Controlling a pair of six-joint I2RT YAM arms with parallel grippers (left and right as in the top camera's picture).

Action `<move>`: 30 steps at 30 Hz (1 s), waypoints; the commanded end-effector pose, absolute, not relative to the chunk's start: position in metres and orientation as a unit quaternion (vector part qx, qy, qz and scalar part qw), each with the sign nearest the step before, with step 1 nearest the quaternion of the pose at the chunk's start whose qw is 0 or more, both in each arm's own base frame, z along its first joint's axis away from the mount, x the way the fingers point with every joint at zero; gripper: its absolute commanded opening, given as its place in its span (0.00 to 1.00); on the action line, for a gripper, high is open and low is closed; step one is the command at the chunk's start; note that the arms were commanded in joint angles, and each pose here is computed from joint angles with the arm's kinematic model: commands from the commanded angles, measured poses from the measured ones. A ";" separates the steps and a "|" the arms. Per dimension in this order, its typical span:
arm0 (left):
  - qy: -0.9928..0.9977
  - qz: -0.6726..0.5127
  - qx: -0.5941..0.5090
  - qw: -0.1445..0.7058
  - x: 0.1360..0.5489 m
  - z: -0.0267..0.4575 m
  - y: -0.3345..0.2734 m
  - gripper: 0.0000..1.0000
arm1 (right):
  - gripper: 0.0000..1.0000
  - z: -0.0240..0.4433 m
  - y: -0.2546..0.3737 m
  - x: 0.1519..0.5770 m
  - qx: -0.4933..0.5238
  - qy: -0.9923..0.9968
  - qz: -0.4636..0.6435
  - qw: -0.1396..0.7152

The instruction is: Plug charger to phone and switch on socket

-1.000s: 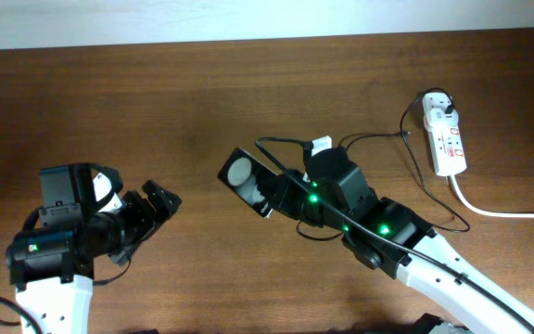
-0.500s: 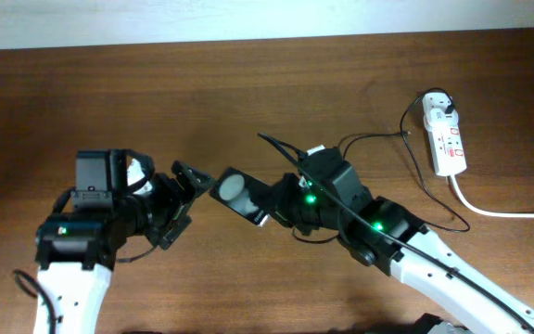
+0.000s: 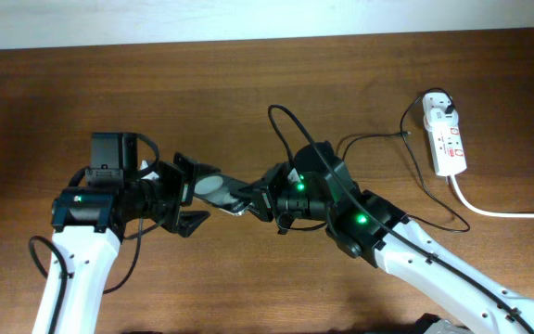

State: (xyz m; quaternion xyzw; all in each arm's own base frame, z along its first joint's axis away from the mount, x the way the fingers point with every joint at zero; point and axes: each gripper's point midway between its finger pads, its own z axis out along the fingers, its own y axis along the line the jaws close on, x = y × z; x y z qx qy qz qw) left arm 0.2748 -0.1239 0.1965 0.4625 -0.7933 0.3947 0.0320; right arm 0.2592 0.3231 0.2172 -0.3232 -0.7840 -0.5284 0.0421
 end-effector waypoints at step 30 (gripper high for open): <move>-0.883 0.282 0.321 -0.196 0.322 0.189 -0.076 0.00 | 0.72 0.128 0.245 0.248 -0.293 -0.908 -0.283 -0.096</move>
